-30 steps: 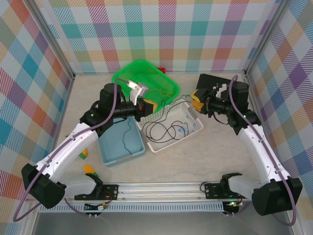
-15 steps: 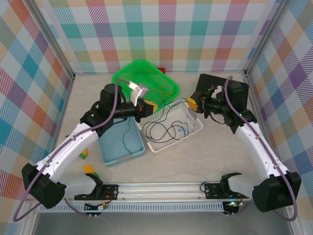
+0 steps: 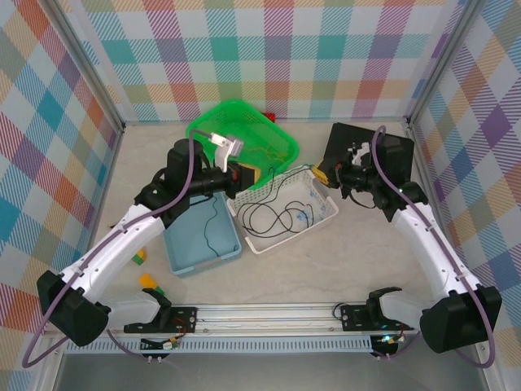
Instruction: Untangle the cables
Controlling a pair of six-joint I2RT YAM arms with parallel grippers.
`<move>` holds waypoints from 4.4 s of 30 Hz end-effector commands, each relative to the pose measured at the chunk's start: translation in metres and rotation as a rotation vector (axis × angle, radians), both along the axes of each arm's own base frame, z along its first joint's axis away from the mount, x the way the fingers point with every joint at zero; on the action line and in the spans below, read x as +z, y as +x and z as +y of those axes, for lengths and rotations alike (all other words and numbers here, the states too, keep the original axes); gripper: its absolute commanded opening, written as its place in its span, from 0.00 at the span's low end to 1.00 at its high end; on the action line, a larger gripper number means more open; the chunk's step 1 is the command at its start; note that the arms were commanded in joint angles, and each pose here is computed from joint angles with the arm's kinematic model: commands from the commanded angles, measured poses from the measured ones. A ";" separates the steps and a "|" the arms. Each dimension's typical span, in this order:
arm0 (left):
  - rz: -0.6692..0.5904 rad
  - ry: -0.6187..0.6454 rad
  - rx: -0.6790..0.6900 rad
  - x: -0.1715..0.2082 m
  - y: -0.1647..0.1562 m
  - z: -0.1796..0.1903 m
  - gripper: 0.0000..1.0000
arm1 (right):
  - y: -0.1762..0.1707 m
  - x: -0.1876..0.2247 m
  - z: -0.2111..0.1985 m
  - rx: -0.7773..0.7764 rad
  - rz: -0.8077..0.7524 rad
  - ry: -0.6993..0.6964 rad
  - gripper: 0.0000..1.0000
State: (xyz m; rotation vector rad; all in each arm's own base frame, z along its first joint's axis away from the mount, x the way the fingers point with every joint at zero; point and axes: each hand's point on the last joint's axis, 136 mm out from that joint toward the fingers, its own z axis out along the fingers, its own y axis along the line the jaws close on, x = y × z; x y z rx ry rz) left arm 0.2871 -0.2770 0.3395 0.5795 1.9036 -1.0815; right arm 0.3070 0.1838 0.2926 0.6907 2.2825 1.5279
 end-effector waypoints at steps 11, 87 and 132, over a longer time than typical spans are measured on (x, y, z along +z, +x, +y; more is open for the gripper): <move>0.073 -0.218 0.261 0.086 0.039 0.029 0.00 | -0.006 -0.067 -0.066 0.040 -0.252 -0.685 0.00; 0.570 0.990 0.527 -0.068 0.014 0.219 0.59 | 0.027 -0.062 -0.089 0.060 -0.323 -0.646 0.61; -0.096 0.309 1.355 -0.189 0.062 0.337 1.00 | 0.064 -0.152 -0.195 -0.247 -0.487 -1.173 0.99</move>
